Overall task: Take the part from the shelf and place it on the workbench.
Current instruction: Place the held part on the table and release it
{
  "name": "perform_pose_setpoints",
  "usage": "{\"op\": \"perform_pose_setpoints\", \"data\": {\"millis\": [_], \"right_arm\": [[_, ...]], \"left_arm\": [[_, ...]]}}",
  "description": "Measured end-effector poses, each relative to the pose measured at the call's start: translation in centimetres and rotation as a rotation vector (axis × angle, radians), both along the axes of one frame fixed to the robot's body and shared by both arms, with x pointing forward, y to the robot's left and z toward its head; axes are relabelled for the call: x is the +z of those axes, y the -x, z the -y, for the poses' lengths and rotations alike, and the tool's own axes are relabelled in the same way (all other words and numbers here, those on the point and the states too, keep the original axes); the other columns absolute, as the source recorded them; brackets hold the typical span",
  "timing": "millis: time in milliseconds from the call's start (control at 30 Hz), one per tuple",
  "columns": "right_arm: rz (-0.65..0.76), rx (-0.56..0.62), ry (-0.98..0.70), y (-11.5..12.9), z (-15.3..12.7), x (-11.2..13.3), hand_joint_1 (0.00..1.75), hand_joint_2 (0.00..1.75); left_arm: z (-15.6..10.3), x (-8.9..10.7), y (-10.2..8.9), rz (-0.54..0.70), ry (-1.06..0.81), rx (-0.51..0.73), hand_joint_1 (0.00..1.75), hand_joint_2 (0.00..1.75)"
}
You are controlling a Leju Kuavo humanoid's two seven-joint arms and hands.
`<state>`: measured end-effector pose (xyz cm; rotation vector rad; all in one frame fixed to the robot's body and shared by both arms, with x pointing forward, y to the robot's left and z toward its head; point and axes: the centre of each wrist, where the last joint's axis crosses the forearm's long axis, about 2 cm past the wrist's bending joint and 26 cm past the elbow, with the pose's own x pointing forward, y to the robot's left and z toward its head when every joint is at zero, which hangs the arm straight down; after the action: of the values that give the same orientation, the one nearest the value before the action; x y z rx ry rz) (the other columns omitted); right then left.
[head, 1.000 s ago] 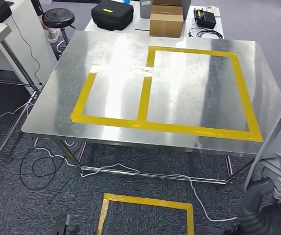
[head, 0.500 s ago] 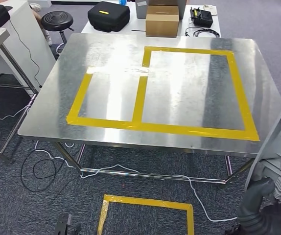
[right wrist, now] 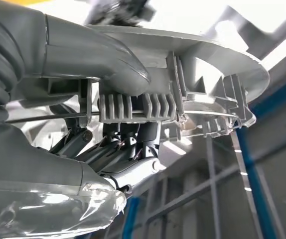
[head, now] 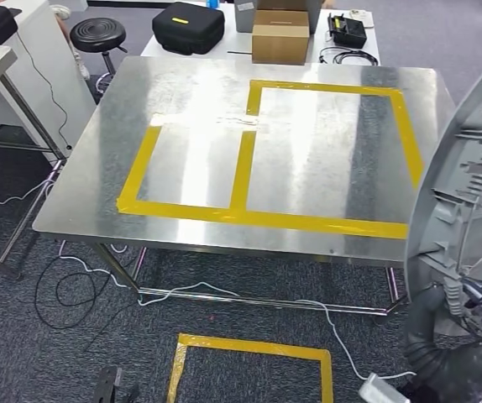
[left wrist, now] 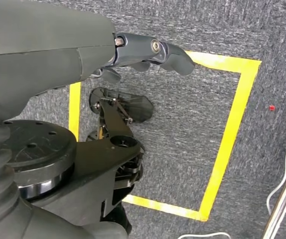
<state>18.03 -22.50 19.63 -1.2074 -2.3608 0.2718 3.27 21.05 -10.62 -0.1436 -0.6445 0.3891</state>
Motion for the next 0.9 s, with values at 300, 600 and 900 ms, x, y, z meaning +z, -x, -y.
{"op": "perform_pose_setpoints", "data": {"millis": [300,600,900], "right_arm": [[-0.112,-0.18,0.056,-2.0,3.1,-1.5,1.75,1.75],[-0.262,-0.36,0.117,-5.0,9.4,-4.0,1.75,1.75],[-0.336,-0.425,0.143,-5.9,11.8,-4.9,1.75,1.75]], "left_arm": [[-0.1,0.0,0.2,-0.003,0.0,-0.005,0.0,1.75],[-0.5,-0.1,0.3,0.004,0.003,-0.017,0.0,1.75],[-0.7,-0.1,0.3,0.005,-0.001,-0.02,0.0,1.75]]}}
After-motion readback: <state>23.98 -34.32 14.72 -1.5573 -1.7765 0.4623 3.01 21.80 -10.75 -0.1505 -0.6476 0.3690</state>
